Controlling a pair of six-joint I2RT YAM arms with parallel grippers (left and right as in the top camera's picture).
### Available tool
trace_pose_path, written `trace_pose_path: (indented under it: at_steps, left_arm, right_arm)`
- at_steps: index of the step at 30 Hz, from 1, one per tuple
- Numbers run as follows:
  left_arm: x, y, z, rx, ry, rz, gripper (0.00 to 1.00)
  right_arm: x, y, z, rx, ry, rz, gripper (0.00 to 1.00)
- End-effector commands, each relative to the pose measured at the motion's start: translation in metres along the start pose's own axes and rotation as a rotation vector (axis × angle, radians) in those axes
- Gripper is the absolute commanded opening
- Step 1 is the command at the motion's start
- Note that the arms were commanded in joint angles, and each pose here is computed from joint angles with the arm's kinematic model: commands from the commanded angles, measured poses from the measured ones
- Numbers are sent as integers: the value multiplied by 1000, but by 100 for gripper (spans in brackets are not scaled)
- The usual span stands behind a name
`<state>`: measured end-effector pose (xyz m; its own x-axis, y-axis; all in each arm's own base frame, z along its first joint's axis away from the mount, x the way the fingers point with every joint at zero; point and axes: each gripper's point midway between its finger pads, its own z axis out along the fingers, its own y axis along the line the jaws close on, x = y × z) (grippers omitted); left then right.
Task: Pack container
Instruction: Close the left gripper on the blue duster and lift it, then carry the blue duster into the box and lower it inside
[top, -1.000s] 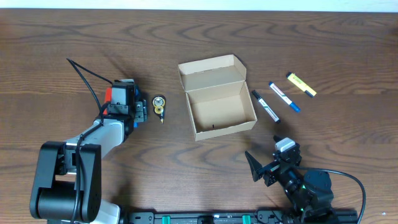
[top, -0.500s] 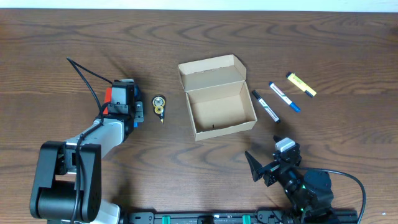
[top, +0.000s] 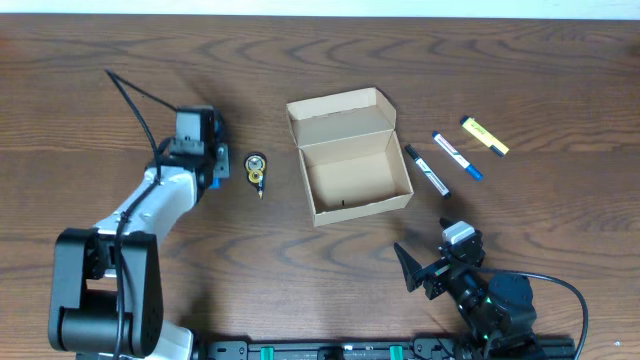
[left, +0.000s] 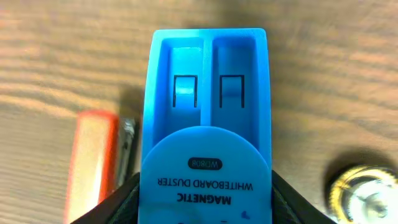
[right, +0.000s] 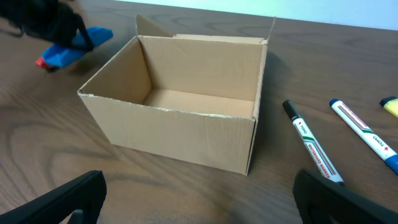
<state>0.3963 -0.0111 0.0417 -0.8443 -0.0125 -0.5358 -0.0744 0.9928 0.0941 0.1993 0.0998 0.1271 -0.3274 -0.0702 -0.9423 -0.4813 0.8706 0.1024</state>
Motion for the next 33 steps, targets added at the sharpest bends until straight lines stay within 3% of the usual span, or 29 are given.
trace_pose_path:
  at_steps: [1, 7, 11, 23, 33]
  left_arm:
    - [-41, -12, -31, 37, -93, 85, 43]
    - [-71, -56, -88, 161, -191, 256, 42]
    - [-74, -105, -131, 324, -280, 399, 42]
    - [-32, -225, -176, 567, -374, 752, 47]
    - [18, -273, -164, 664, -304, 940, 47]
  right_arm:
    - [2, 5, 1, -23, 2, -14, 99]
    - [2, 5, 1, -23, 2, -14, 99]
    - [2, 5, 1, -23, 2, -14, 99]
    - [2, 5, 1, -23, 2, -14, 99]
    - [2, 5, 1, -23, 2, -14, 99]
